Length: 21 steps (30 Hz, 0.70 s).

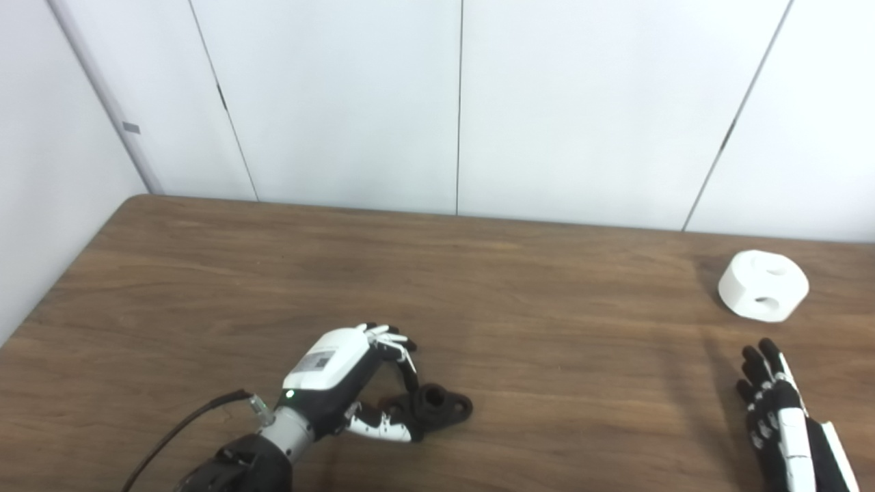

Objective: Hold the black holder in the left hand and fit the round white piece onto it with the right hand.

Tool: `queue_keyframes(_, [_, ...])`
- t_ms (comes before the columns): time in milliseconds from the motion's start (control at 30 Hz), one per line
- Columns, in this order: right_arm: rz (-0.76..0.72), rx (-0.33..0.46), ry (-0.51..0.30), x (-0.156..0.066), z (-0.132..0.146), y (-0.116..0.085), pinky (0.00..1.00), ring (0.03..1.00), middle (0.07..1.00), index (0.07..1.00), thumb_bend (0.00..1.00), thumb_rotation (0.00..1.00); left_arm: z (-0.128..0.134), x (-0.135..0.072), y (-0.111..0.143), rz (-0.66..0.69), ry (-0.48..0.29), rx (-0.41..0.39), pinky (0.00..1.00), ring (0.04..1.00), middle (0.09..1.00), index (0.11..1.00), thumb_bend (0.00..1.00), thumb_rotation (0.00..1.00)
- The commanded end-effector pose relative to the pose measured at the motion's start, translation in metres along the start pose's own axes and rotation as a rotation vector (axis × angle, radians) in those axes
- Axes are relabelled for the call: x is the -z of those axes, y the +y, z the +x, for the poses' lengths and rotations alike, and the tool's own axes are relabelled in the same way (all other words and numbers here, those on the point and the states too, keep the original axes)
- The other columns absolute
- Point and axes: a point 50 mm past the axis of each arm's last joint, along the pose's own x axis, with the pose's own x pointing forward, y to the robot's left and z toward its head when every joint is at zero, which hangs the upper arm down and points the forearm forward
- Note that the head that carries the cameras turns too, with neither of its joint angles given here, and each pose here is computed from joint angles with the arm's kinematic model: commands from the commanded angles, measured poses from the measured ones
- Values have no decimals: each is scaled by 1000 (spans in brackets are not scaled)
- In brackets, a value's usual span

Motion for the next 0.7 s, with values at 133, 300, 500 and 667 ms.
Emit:
queue_keyframes(133, [19,13,50,11,-11,5,1000,1000,969,1000,529,942,-1,-14,1,91,-99,-50,953,913,815,486,519,47])
queue_keyframes(300, [24,13,51,10,-12,6,1000,1000,968,1000,557,923,-4,-19,-11,119,-127,-22,951,917,817,486,520,47])
queue_keyframes(500, [24,17,53,6,-13,8,1000,1000,960,1000,553,924,-10,-25,-29,99,-136,-22,956,912,817,486,520,46])
queue_keyframes(667, [14,17,53,3,-13,10,1000,1000,958,1000,553,933,-16,-30,-41,94,-140,-10,968,917,820,486,520,46])
